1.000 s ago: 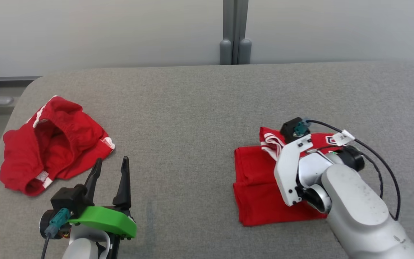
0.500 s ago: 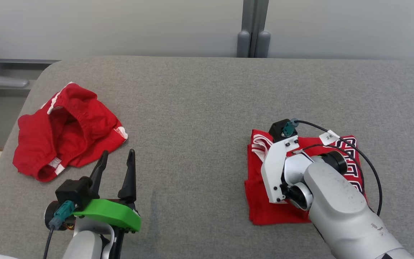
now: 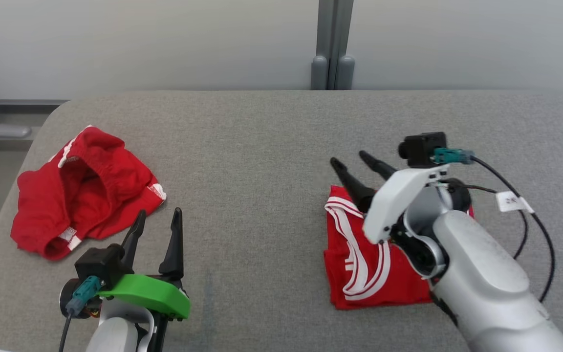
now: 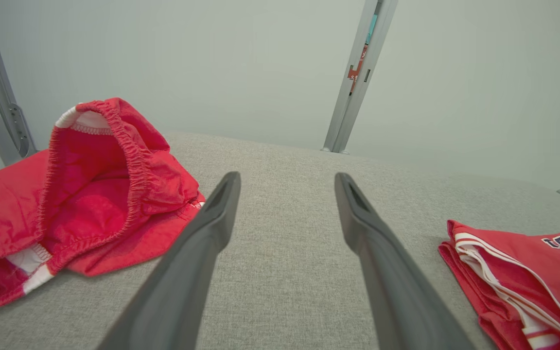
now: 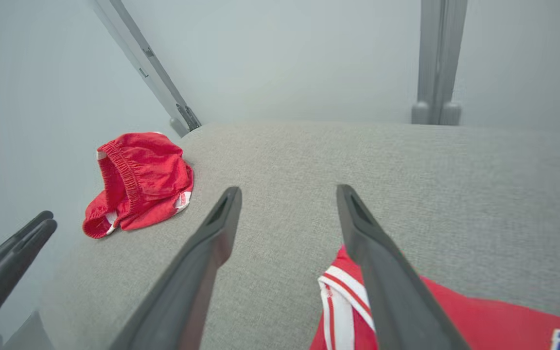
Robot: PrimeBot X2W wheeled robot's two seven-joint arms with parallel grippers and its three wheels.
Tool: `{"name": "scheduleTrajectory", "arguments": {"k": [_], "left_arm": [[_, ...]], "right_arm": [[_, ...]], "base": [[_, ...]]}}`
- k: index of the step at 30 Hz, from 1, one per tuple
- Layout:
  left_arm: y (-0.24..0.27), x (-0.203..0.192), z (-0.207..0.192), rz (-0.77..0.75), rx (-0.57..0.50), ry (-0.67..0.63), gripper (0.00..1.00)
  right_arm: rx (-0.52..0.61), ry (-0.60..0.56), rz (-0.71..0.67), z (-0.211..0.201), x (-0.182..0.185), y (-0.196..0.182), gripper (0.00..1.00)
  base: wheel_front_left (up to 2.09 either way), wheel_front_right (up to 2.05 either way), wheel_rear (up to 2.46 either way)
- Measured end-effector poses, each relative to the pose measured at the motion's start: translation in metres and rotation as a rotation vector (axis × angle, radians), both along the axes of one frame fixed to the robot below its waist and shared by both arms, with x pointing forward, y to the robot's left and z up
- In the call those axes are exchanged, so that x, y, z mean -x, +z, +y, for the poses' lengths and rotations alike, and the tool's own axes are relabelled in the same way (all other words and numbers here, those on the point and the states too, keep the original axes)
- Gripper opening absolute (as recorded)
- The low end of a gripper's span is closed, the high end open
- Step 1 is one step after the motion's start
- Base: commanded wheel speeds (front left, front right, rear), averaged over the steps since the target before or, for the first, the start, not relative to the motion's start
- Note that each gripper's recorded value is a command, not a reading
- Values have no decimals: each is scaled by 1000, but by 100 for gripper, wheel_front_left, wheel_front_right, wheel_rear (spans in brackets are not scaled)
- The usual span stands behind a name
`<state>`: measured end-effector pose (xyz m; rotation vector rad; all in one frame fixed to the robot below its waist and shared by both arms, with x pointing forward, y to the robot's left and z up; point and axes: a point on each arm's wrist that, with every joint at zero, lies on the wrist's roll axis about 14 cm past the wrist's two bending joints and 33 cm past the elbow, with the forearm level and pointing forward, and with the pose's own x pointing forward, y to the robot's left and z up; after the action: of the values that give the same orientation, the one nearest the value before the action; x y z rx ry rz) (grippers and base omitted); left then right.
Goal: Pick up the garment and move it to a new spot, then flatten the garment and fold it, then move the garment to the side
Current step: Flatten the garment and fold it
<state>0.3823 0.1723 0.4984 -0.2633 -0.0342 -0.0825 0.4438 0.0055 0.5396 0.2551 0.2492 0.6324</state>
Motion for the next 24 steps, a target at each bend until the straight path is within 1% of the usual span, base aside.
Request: {"name": "scheduleTrajectory", "arguments": {"k": [1,2,5,10,13,16,19,22,24], "left_arm": [[1,0,-1,-2,1,-3,100],[1,0,-2,-2,1,-5,100],[1,0,-3,-3,-1,-11,100],[3,-1,0,-11,-10,-10,100],[0,0,-2,-4,-12,-17,100],[-1,-1,-4,-4,-14,-23,100],[-1,0,-4,-5,-12,-20,100],[-1,1,-3,-5,-12,-16,100],[-1,2,-3,-6,-12,-14,100]], "right_arm": [[14,-38,-60,-16,-3,6,100],[50,-68,-121,-33,-5,10,100],[129,-168,-220,-80,-4,11,100],[135,-294,-356,-125,8,32,100],[125,-394,-364,-156,20,30,100],[143,-454,-375,-175,31,27,100],[184,-483,-377,-186,39,21,100],[251,-484,-358,-192,46,7,100],[267,-491,-339,-195,49,-2,100]], "base": [[0,0,0],[0,0,0],[0,0,0],[0,0,0],[0,0,0],[0,0,0],[0,0,0],[0,0,0],[0,0,0]]}}
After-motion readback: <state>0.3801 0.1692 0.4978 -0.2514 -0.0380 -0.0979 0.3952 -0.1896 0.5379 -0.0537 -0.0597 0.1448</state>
